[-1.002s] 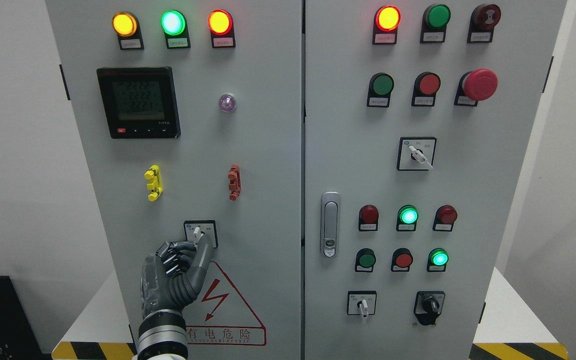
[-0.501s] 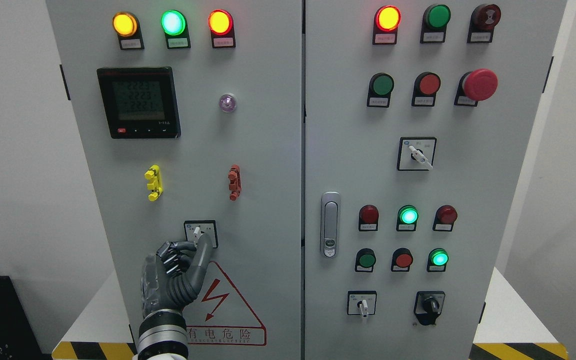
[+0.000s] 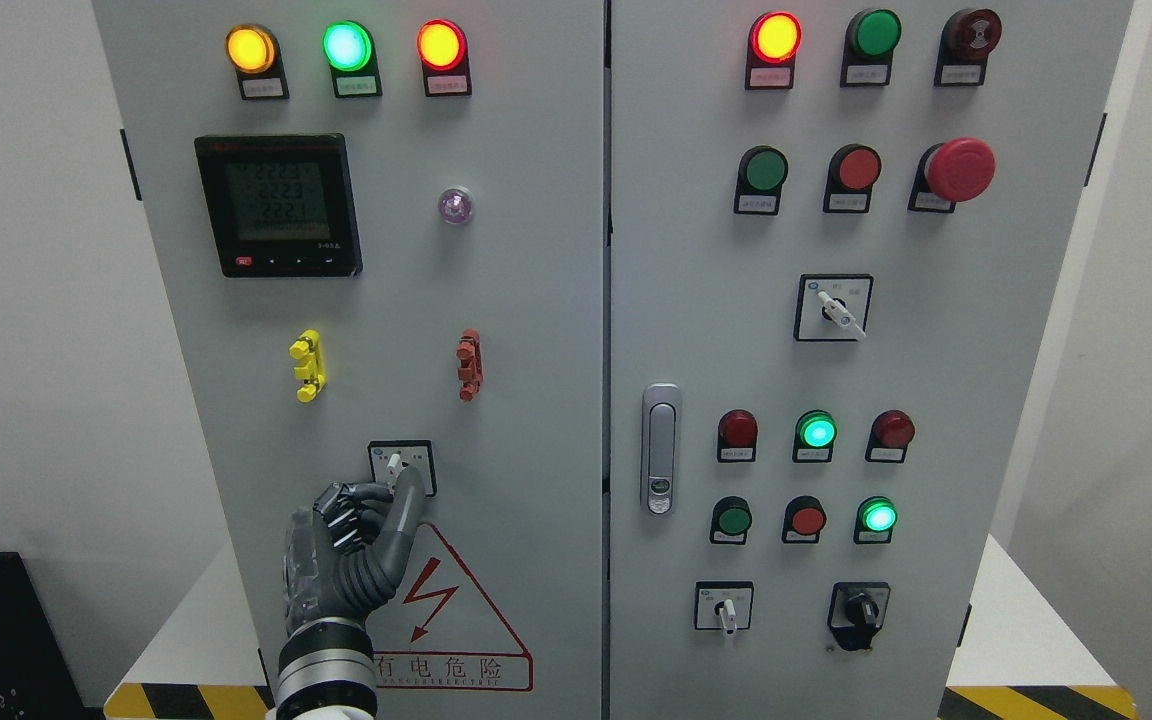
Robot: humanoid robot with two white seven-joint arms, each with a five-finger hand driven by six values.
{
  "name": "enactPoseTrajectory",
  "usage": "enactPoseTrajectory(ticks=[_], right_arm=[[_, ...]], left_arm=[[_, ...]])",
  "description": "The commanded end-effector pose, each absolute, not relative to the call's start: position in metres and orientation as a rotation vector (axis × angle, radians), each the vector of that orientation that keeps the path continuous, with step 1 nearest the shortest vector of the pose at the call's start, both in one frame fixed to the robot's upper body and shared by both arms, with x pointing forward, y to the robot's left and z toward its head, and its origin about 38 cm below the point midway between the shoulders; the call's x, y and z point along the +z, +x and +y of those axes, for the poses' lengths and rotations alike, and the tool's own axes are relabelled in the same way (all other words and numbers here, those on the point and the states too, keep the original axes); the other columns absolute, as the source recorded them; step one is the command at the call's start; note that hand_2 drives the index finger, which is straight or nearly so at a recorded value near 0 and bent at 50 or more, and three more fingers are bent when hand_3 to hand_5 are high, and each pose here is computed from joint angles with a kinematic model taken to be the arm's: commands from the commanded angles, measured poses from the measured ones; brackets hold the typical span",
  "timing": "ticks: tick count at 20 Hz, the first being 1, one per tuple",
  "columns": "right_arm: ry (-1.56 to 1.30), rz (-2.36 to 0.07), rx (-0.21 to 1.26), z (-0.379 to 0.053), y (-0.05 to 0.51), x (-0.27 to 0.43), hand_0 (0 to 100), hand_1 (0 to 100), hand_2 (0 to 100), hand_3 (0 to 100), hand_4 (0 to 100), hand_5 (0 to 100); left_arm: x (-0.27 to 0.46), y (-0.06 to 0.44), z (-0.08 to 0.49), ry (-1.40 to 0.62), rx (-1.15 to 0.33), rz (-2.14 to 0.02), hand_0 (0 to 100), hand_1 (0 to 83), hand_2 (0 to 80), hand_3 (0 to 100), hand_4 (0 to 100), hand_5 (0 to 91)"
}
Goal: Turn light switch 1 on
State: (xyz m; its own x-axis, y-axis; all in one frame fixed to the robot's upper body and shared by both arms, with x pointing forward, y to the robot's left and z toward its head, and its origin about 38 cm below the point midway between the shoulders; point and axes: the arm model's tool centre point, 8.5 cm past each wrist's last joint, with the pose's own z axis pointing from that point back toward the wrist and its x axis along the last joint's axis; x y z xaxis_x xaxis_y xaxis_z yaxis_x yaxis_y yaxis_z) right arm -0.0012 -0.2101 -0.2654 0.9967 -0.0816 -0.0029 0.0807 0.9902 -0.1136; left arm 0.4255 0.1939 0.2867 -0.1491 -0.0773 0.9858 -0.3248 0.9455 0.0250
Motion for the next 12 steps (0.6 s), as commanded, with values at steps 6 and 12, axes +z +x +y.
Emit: enactPoseTrajectory(ticks=[6, 12], right_arm=[[-0.114, 0.009, -0.081, -0.2102, -0.0015, -0.2654, 31, 0, 0, 0, 0, 0], [-0.114, 0.009, -0.081, -0.2102, -0.0015, -0.2654, 31, 0, 0, 0, 0, 0]], left_arm=[[0.287, 0.4262, 0.1934, 0.302, 0.219, -1.717, 44, 54.6, 57.8, 91, 93, 87.2], [0.287, 0.4262, 0.1934, 0.302, 0.219, -1.717, 49, 54.0, 57.8, 91, 93, 87.2]])
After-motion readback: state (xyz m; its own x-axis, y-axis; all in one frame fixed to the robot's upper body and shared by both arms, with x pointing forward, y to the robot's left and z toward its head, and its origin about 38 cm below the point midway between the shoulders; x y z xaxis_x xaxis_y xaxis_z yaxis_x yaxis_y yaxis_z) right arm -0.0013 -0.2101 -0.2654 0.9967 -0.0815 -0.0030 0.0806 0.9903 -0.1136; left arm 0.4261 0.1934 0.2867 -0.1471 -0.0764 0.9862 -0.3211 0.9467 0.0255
